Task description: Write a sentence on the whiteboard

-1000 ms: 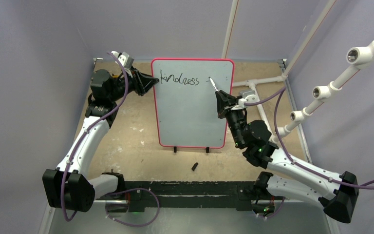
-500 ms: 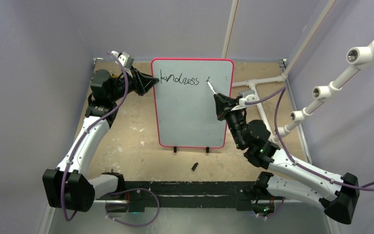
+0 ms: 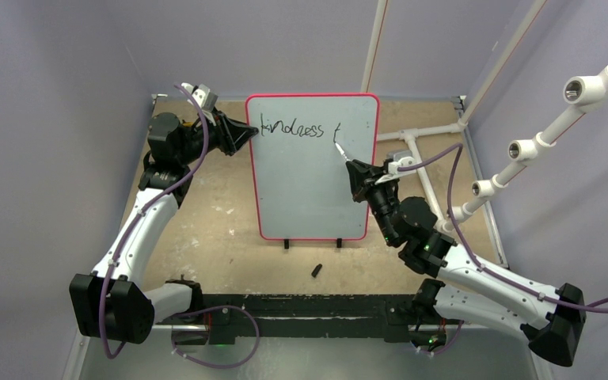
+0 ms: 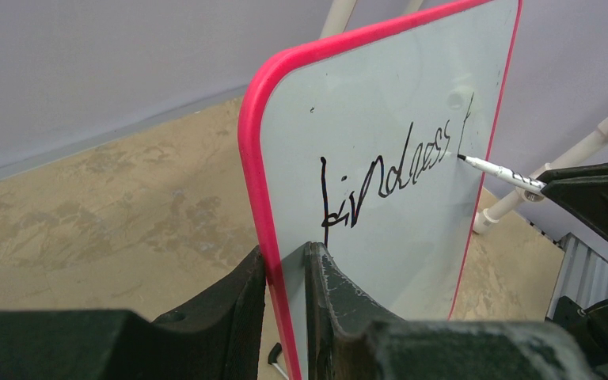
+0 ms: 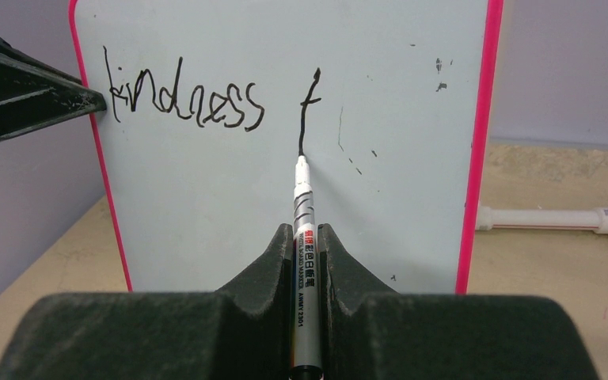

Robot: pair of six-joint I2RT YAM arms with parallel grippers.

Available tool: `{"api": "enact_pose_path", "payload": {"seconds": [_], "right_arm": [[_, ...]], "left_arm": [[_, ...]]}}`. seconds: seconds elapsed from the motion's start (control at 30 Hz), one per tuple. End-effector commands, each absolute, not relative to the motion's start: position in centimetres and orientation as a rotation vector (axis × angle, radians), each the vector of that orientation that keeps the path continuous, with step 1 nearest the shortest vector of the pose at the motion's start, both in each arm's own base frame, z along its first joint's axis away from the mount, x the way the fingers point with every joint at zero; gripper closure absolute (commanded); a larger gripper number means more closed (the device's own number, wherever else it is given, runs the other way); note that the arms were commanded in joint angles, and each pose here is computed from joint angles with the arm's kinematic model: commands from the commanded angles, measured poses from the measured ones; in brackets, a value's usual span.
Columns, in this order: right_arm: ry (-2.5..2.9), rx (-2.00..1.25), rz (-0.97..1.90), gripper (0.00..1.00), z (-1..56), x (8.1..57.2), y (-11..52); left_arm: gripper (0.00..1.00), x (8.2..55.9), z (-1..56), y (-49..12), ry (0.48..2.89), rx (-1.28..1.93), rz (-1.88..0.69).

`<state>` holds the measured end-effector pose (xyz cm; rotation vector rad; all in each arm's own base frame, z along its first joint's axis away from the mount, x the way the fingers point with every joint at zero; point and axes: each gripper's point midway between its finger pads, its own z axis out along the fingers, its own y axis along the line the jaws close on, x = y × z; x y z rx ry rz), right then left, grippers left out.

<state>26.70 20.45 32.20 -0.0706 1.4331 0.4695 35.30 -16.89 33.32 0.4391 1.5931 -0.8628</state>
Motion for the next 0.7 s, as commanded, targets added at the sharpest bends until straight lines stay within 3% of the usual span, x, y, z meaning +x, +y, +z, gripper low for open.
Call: {"api": "enact_pose_path", "payload": {"seconds": [0.0,0.67], "right_arm": [[1.413,-0.016,0.423,1.0,33.0,26.8,18.8],[1.292,0.006,0.378,1.0,36.8,27.0,17.7]], "left_arm": [[1.0,35.3,32.5,-17.1,1.609,0.448,-0.871],[1.0,35.5,32.3,-17.1,1.615,0.448,-0.87]]}}
